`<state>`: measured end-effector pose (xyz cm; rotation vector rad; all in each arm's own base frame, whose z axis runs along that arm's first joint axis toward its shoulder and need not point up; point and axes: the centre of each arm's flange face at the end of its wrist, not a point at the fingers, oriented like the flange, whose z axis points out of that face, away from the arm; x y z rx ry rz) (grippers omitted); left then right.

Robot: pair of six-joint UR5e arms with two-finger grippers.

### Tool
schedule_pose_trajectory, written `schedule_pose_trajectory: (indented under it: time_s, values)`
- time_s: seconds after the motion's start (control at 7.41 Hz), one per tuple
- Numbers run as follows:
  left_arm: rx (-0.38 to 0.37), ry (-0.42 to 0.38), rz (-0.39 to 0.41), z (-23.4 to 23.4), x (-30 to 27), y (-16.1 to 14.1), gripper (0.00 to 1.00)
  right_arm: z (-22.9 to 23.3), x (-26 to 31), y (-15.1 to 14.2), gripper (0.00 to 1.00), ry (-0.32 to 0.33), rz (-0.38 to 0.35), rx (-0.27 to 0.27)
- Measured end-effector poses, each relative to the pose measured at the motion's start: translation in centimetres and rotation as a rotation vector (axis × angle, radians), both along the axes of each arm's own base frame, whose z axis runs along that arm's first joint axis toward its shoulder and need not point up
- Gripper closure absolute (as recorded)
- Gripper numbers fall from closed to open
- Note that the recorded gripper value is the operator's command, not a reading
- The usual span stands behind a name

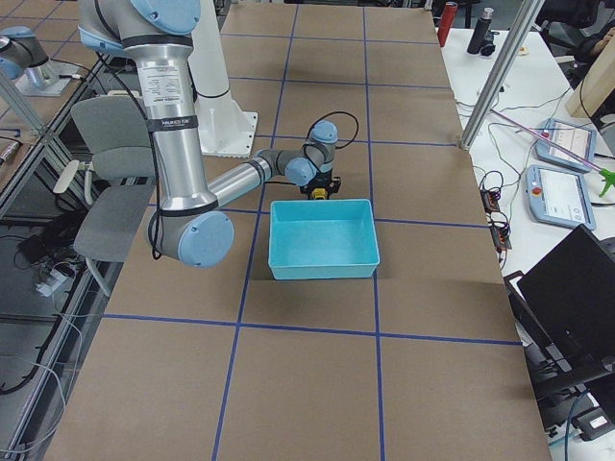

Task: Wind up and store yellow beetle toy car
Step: 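Lower the right gripper and grasp the yellow car, then lift the yellow car with the right gripper and lower it into the bin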

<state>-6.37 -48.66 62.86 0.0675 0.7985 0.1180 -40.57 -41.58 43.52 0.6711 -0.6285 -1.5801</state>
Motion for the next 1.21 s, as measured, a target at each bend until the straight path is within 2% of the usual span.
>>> schedule_pose_trajectory:
  time_s: [0.27,0.54,0.81,0.94,1.21]
  values:
    - [0.016,0.004,0.019,0.1,0.0,0.1,0.0,-1.1,0.5,0.1,1.0,-0.022,0.001,0.002]
    - [0.019,0.005,0.021,0.1,0.0,0.1,0.0,-7.0,3.7,-1.5,1.0,-0.065,0.043,-0.004]
    - [0.013,0.006,0.021,0.5,0.0,0.6,0.0,-13.7,11.3,-5.3,1.0,-0.112,0.123,-0.072]
    - [0.013,0.007,0.023,0.6,0.0,0.9,0.0,-15.0,15.7,-5.8,1.0,-0.137,0.144,-0.088]
    - [0.007,0.007,0.024,1.1,0.0,1.4,0.0,-11.4,22.7,-3.8,1.0,-0.139,0.108,-0.061]
